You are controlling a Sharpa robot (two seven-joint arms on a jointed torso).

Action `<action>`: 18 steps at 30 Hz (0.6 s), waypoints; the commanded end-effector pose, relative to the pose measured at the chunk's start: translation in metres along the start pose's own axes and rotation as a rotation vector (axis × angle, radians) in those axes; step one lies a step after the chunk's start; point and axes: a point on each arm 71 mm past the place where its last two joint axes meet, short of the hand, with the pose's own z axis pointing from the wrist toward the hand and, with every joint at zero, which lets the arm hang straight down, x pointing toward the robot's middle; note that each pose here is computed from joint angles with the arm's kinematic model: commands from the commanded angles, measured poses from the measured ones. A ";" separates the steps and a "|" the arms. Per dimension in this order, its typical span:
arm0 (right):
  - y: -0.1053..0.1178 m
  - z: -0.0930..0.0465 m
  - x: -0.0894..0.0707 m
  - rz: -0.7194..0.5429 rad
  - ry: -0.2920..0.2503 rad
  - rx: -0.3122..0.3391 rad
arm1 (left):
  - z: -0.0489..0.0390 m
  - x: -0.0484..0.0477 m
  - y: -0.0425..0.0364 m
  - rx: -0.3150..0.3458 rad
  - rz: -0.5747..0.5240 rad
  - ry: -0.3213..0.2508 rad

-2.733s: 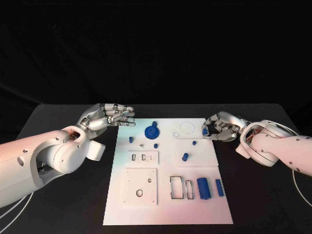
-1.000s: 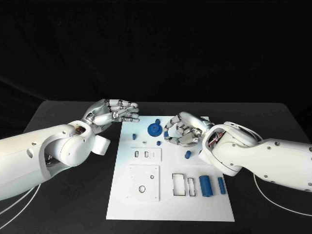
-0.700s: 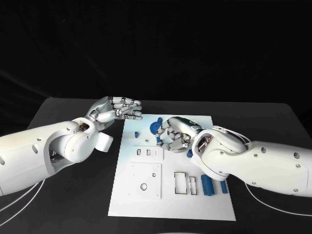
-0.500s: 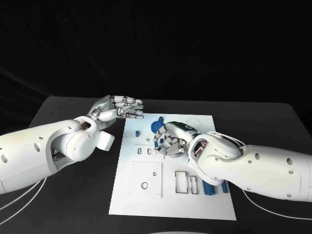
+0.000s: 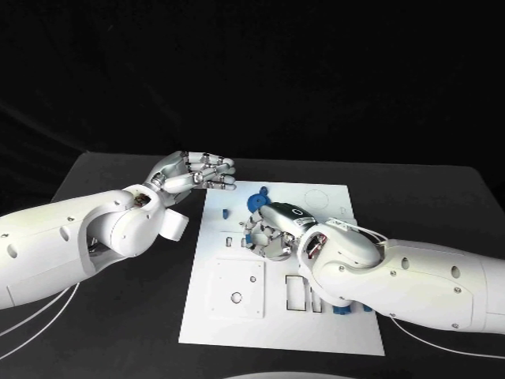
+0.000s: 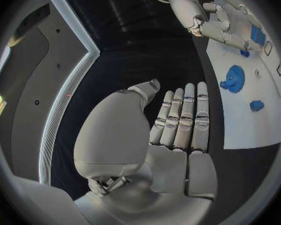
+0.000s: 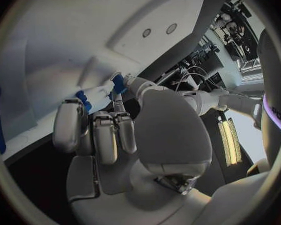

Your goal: Assemble the parts on the task board

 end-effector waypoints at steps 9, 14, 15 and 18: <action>-0.003 0.000 0.005 -0.046 0.011 0.010 | 0.0005 0.0026 -0.0010 0.007 -0.010 0.021; -0.002 -0.001 0.005 -0.051 0.006 0.005 | 0.0004 0.0024 -0.0009 0.006 -0.010 0.021; -0.002 -0.001 0.005 -0.052 0.005 0.005 | 0.0004 0.0023 -0.0009 0.006 -0.010 0.021; -0.003 -0.001 0.005 -0.054 0.004 0.005 | 0.0004 0.0023 -0.0008 0.006 -0.010 0.021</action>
